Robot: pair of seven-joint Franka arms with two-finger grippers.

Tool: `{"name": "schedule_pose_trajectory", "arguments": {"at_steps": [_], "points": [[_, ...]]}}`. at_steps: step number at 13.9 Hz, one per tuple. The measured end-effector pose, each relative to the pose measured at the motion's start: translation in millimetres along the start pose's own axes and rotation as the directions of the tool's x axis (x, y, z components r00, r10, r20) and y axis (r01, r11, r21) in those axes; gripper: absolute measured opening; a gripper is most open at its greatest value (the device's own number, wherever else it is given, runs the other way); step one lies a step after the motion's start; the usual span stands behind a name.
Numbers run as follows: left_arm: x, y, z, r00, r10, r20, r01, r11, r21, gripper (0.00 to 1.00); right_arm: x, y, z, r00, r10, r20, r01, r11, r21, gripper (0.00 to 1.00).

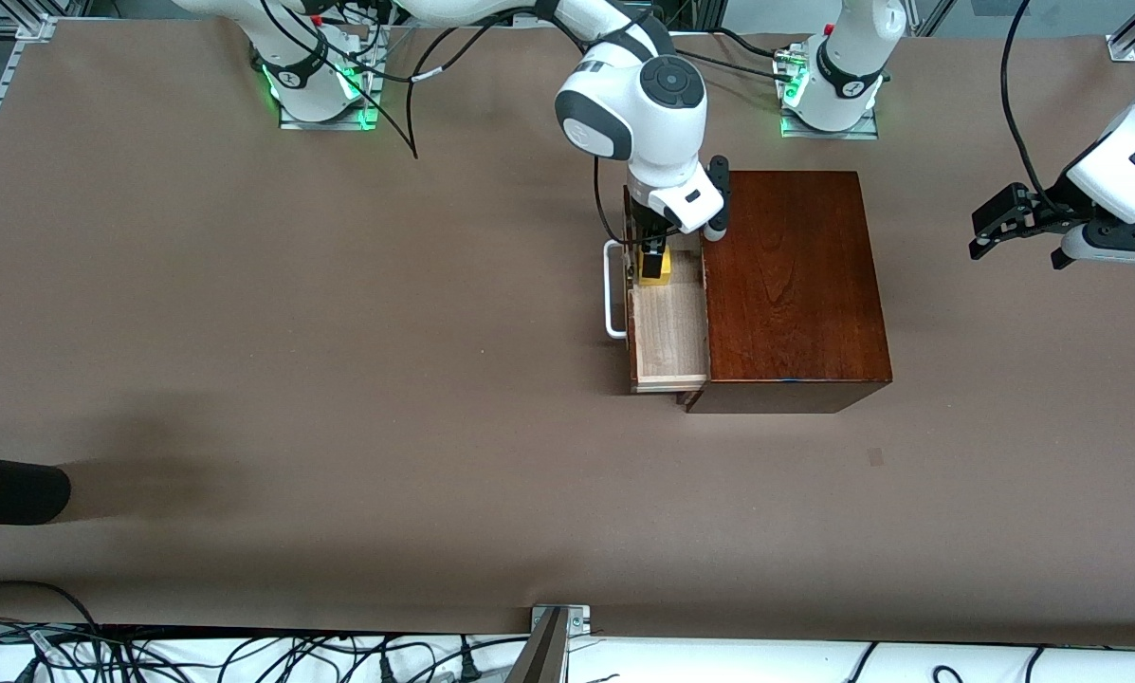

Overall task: Open drawer, take yellow block, close drawer
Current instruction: 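Lower the right gripper into the drawer and grasp the yellow cube, then lift the cube out with the right gripper while the left gripper reaches the drawer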

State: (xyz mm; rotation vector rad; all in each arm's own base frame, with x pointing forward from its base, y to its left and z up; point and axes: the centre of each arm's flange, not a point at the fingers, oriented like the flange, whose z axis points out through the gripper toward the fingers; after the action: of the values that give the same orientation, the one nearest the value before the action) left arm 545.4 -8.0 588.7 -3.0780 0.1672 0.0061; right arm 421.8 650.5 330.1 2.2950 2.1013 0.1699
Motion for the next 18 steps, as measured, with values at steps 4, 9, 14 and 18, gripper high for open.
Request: {"name": "schedule_pose_trajectory", "arguments": {"at_steps": [4,9,14,18], "points": [[-5,0,4,0.999,0.000,0.045,0.000,1.000,-0.004,1.00,-1,3,9,1.000,-0.004,0.000,0.004,1.000,-0.003,1.00],[-4,9,-1,0.999,0.017,0.036,-0.017,1.000,-0.002,1.00,0,2,28,1.000,-0.008,-0.001,0.008,1.000,-0.003,0.96],[-4,14,-4,0.999,0.026,0.035,-0.026,1.000,-0.002,1.00,1,13,7,1.000,0.000,0.000,0.000,1.000,-0.017,0.56],[-7,19,-2,0.997,0.034,0.062,-0.034,0.999,-0.004,1.00,-2,26,-91,0.999,0.047,-0.021,-0.047,0.999,0.006,0.56]]}}
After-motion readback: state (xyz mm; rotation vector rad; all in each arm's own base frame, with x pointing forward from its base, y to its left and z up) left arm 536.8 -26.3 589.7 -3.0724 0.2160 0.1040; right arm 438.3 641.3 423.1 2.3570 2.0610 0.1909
